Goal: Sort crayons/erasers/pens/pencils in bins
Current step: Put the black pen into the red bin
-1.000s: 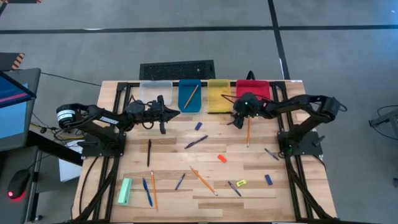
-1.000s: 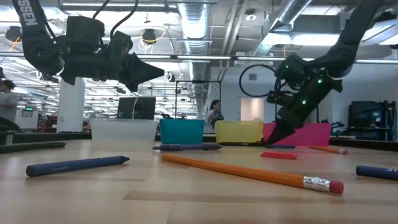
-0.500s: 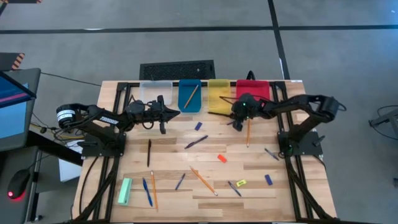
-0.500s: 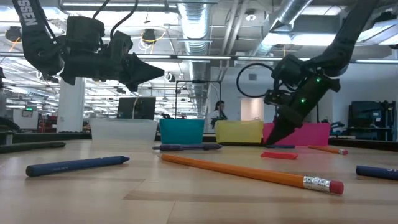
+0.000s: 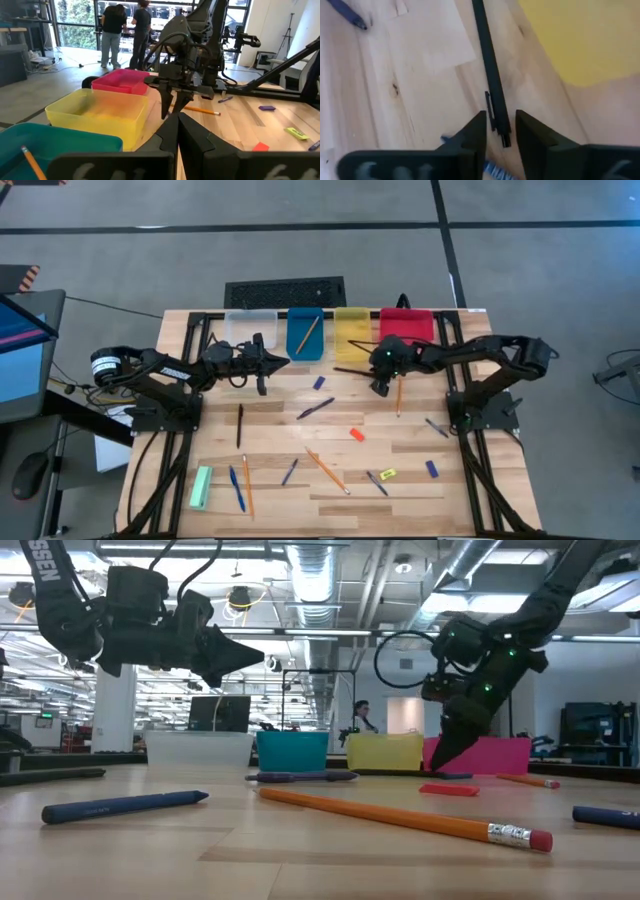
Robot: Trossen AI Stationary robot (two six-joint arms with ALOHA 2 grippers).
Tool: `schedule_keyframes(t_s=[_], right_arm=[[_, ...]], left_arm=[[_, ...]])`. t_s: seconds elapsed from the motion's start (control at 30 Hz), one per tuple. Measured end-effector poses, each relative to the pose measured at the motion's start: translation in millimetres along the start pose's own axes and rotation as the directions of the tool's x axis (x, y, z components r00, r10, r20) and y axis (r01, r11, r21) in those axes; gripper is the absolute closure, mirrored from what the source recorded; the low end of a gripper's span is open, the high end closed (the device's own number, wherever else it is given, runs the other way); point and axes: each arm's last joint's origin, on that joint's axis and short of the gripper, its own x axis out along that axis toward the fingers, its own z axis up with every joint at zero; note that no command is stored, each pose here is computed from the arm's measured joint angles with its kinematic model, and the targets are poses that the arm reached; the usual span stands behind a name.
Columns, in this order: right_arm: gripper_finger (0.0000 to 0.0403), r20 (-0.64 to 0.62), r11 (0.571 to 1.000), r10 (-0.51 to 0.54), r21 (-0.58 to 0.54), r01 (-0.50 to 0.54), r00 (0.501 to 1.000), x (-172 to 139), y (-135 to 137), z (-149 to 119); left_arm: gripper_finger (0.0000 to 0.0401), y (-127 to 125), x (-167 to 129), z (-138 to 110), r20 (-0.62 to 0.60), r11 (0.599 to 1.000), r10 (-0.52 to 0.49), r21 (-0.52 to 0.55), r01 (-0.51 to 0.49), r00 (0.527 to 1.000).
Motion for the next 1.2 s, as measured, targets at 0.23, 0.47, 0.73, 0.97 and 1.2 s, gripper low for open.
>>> schedule_keyframes(t_s=[0.23, 0.47, 0.73, 0.97, 1.2], right_arm=[[0.0223, 0.011, 1.0, -0.012, -0.017, 0.012, 1.0, -1, 5, 10], [0.0234, -0.025, 0.999, -0.012, -0.037, 0.011, 1.0, 3, 6, 6], [0.0266, -0.057, 0.999, -0.016, -0.05, 0.014, 0.998, 24, 8, 0], [0.0301, -0.094, 0.999, -0.015, -0.052, 0.011, 0.996, 27, 8, 2], [0.0341, -0.153, 0.996, -0.012, -0.091, -0.002, 0.988, 26, 11, 9]], left_arm=[[0.0401, 0, 0, 0, 0.0, 1.0, 0.0, 0.0, 0.0, 1.0], [0.0401, 0, 0, 0, 0.0, 1.0, -0.001, 0.0, 0.001, 1.0], [0.0401, 0, 0, 0, 0.001, 1.0, -0.002, -0.001, 0.002, 1.0], [0.0401, 0, 0, 0, 0.002, 1.0, -0.003, -0.001, 0.003, 1.0], [0.0401, 0, 0, 0, 0.003, 1.0, -0.003, -0.001, 0.003, 1.0]])
